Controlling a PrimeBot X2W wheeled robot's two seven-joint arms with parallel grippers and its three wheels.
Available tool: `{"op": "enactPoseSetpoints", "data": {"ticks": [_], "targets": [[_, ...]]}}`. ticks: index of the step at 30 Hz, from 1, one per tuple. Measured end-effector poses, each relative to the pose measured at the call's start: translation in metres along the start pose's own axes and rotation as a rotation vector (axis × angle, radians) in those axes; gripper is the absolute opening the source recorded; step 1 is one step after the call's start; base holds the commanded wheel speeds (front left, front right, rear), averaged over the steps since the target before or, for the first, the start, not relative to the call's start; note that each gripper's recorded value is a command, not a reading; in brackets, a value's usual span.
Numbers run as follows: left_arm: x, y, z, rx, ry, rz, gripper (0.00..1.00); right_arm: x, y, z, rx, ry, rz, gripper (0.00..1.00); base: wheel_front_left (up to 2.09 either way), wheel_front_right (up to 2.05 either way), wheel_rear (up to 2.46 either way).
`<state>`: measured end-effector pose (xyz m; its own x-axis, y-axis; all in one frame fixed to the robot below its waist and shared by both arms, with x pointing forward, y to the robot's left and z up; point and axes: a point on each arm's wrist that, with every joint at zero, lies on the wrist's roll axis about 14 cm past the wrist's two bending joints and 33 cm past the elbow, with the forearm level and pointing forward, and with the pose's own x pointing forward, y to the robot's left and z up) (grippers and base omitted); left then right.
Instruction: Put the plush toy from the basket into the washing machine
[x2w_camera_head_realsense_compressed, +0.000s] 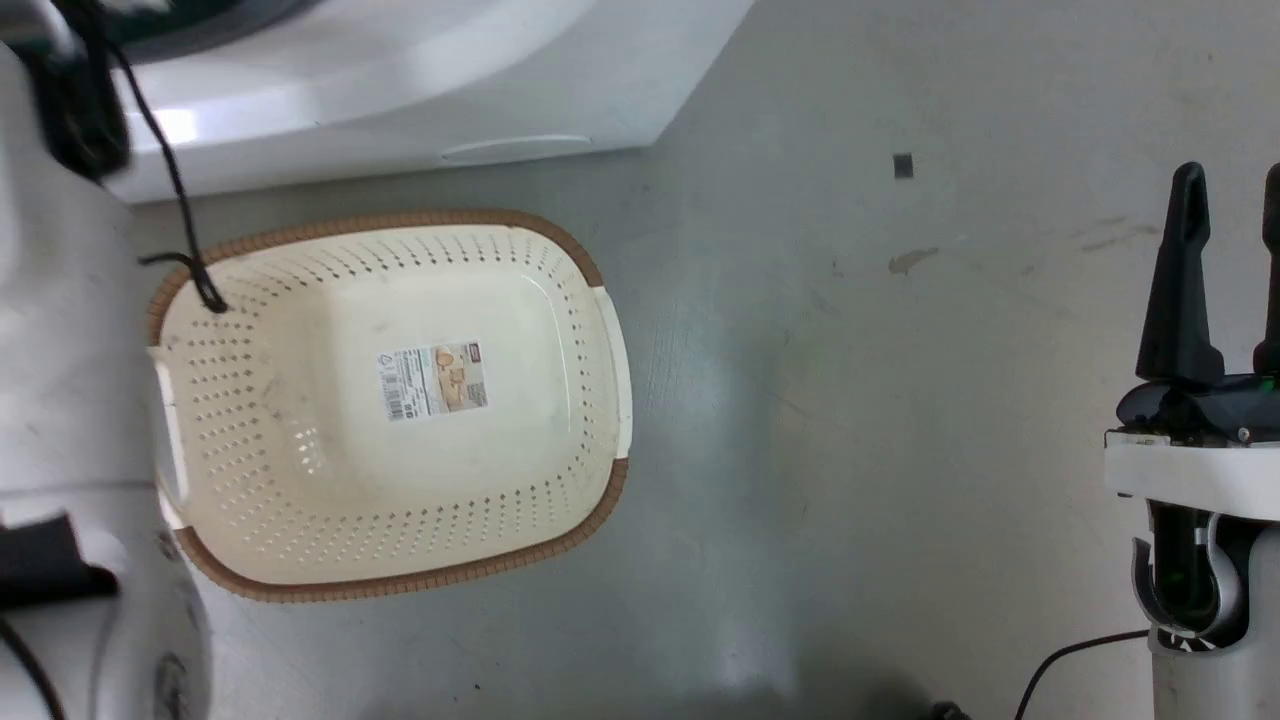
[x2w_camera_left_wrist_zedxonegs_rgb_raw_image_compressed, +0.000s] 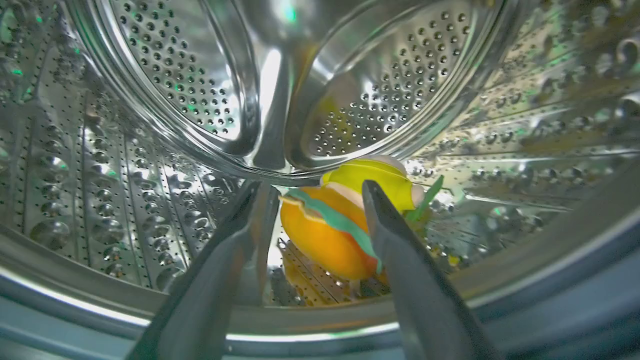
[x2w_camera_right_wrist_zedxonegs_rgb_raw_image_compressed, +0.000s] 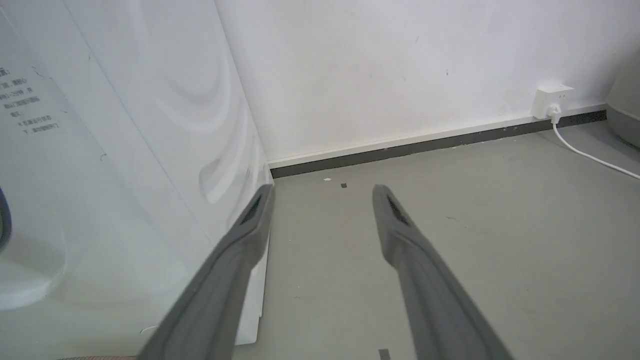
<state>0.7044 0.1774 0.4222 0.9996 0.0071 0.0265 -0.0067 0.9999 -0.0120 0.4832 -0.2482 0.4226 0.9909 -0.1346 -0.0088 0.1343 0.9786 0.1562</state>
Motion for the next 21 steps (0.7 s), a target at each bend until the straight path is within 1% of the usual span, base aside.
{"op": "enactPoseSetpoints", "data": {"ticks": [6, 11, 21], "targets": [[-0.043, -0.006, -0.001, 0.000, 0.038, -0.011, 1.00, -0.001, 0.015, 0.023, -0.001, -0.052, 0.039, 1.00, 0.00, 0.00, 0.00], [-0.074, -0.004, 0.016, 0.028, 0.027, -0.017, 1.00, -0.008, 0.028, 0.037, 0.007, -0.074, 0.072, 1.00, 0.00, 0.00, 0.00], [-0.144, -0.001, 0.054, 0.043, -0.019, -0.007, 1.00, -0.030, 0.050, 0.064, 0.008, -0.113, 0.131, 1.00, 0.00, 0.00, 0.00]]}}
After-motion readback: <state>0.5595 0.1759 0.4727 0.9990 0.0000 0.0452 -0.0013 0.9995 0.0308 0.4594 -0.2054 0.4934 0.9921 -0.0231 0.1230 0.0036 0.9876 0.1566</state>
